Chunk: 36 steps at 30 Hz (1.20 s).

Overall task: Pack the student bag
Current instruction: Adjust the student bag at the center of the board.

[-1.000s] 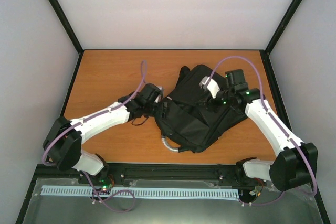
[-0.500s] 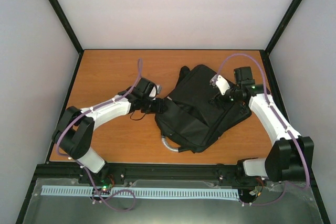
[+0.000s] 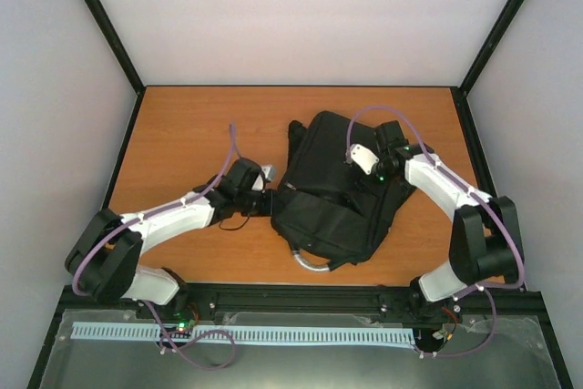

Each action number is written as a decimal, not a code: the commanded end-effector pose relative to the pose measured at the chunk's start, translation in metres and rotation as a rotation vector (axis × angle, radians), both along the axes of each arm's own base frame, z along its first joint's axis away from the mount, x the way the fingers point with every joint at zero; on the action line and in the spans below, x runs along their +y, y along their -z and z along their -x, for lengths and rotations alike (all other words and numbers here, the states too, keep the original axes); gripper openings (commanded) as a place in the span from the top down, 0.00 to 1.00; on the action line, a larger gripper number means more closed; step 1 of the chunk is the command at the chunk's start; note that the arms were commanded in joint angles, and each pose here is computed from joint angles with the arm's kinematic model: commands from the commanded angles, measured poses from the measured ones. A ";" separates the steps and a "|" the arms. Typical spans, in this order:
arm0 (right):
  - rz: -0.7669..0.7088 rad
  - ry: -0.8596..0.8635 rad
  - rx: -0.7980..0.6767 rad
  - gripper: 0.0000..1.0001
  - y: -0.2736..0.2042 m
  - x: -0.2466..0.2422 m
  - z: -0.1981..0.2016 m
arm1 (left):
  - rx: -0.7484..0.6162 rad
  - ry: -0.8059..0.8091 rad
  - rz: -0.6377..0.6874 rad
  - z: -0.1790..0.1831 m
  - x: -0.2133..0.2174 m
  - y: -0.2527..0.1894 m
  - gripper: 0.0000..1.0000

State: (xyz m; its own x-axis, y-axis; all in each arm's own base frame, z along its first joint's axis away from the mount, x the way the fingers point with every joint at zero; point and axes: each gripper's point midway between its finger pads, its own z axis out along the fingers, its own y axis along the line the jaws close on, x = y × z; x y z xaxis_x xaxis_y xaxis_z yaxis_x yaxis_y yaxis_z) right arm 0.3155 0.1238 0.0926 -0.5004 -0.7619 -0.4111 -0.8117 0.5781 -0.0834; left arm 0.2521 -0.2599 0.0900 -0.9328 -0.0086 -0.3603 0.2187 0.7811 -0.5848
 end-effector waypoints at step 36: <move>-0.075 -0.261 -0.040 0.59 -0.027 0.105 0.031 | 0.016 -0.167 0.030 -0.067 0.006 -0.036 0.27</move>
State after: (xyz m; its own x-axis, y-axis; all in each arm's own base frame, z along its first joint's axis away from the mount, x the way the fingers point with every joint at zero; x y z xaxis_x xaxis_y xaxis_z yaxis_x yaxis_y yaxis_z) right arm 0.2906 0.2271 0.1507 -0.2631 -0.8000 -0.5392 -0.9233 0.3709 -0.0999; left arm 0.3037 -0.2311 0.1175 -0.9164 -0.2024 -0.3454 0.0204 0.8381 -0.5451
